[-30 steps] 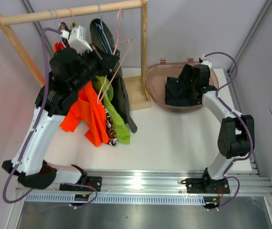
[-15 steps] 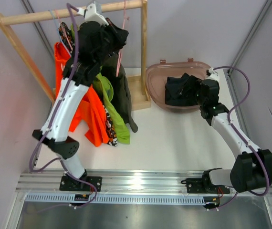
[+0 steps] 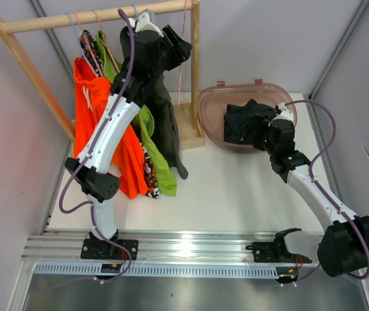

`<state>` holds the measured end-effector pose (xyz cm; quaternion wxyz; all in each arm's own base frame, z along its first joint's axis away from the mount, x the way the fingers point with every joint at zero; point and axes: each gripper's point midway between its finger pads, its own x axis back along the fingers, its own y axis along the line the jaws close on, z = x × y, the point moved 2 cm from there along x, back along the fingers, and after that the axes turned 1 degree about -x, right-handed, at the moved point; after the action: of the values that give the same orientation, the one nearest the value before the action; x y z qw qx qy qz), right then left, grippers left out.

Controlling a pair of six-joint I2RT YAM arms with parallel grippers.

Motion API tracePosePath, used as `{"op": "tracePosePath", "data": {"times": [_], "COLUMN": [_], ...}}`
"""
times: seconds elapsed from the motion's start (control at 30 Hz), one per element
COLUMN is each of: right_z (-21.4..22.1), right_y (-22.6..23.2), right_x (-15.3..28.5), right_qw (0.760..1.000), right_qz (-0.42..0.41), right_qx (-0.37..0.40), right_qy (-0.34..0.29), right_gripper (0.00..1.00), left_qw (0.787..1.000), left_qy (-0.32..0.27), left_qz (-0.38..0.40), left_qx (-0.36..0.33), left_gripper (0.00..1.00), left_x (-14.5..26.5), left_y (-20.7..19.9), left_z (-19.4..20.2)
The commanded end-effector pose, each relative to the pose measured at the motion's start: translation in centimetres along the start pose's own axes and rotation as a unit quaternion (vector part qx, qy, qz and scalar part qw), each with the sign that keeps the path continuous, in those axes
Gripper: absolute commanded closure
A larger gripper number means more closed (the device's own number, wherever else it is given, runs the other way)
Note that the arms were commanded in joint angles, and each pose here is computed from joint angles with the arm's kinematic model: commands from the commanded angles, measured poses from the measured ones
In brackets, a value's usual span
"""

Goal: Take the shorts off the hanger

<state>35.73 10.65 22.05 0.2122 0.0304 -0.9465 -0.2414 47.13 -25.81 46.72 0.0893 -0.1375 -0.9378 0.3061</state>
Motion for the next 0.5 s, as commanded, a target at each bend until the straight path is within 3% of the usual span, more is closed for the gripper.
{"op": "tracePosePath", "data": {"times": [0.0, 0.03, 0.1, 0.3, 0.47], "right_z": [-0.3, -0.3, 0.0, 1.1, 2.2], "right_y": [0.7, 0.8, 1.0, 1.9, 2.5], "right_x": [0.3, 0.3, 0.3, 0.2, 0.2], "right_qw": [1.0, 1.0, 1.0, 1.0, 1.0], "right_qz": [-0.012, -0.014, -0.015, -0.021, -0.024], "right_qx": [-0.004, -0.006, -0.006, 0.0, 0.008], "right_qy": [-0.01, -0.011, -0.01, -0.001, 0.007], "right_gripper": [0.01, 0.01, 0.01, 0.01, 0.01], "left_qw": [0.998, 0.998, 0.997, 0.99, 0.992], "left_qy": [-0.031, -0.021, -0.017, -0.011, -0.034], "left_qz": [0.054, 0.063, 0.079, 0.138, 0.11], "left_qx": [0.02, 0.018, 0.015, -0.009, -0.048], "left_gripper": [0.39, 0.28, 0.22, 0.21, 0.19], "left_x": [3.2, 3.6, 5.3, 10.5, 13.4], "left_y": [-2.7, -3.0, -3.7, -5.5, -4.1], "left_z": [-3.7, -3.5, -4.1, -5.6, -6.8]}}
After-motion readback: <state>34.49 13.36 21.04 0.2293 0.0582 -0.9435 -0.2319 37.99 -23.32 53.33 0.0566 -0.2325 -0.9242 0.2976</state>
